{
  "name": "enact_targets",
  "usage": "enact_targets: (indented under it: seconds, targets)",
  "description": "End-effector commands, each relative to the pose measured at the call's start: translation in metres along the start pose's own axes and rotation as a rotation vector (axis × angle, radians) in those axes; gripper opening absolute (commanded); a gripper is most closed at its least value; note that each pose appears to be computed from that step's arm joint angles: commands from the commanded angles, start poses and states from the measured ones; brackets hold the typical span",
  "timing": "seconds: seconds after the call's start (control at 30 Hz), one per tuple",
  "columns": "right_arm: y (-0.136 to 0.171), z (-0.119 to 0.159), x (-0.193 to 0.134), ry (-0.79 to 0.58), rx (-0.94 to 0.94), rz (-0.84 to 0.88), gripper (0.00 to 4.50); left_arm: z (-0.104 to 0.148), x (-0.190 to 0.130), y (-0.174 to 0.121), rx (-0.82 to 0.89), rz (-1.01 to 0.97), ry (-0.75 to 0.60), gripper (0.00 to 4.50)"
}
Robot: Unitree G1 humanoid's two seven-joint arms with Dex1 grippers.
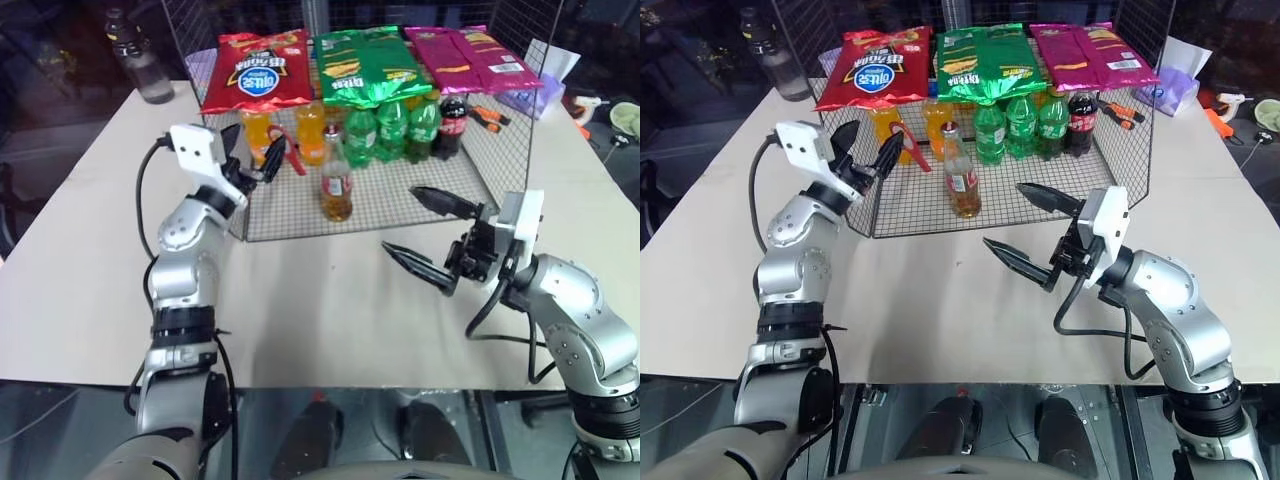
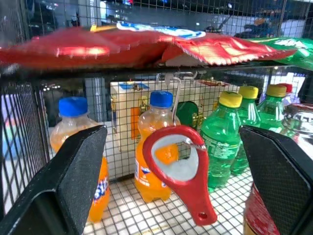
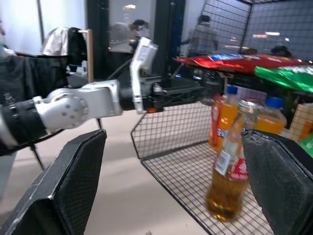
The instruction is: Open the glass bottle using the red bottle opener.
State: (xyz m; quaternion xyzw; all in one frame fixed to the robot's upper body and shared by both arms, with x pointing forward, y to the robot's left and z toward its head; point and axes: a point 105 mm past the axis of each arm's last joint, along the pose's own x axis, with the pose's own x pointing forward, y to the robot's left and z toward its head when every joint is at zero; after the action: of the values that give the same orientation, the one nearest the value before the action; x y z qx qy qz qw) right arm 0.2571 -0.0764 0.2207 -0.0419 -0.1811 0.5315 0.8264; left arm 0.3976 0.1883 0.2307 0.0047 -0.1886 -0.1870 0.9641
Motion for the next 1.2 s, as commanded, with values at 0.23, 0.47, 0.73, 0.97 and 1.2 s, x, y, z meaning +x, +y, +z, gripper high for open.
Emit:
enact_targets:
  seconds: [0.23, 0.47, 0.73, 0.97, 1.2]
  targets:
    - [0.002, 0.006, -0.003, -0.017, -0.024, -0.015, 4.45, 0.001, -0.009, -0.030, -0.028, -0.120, -0.040, 4.50]
    - [0.001, 0.001, -0.006, 0.002, -0.012, -0.020, 4.45, 0.001, -0.017, -0.042, -0.024, -0.109, -0.042, 4.50]
    - [0.000, -0.003, -0.007, 0.012, -0.009, -0.018, 4.45, 0.000, -0.013, -0.043, -0.030, -0.032, -0.039, 4.50]
    - [0.000, -0.006, -0.008, 0.029, -0.011, -0.024, 4.45, -0.004, -0.010, -0.031, -0.021, 0.014, -0.021, 4.50]
    - [0.002, -0.009, -0.008, 0.039, -0.014, -0.032, 4.45, -0.004, -0.002, -0.022, -0.011, 0.034, -0.017, 4.50]
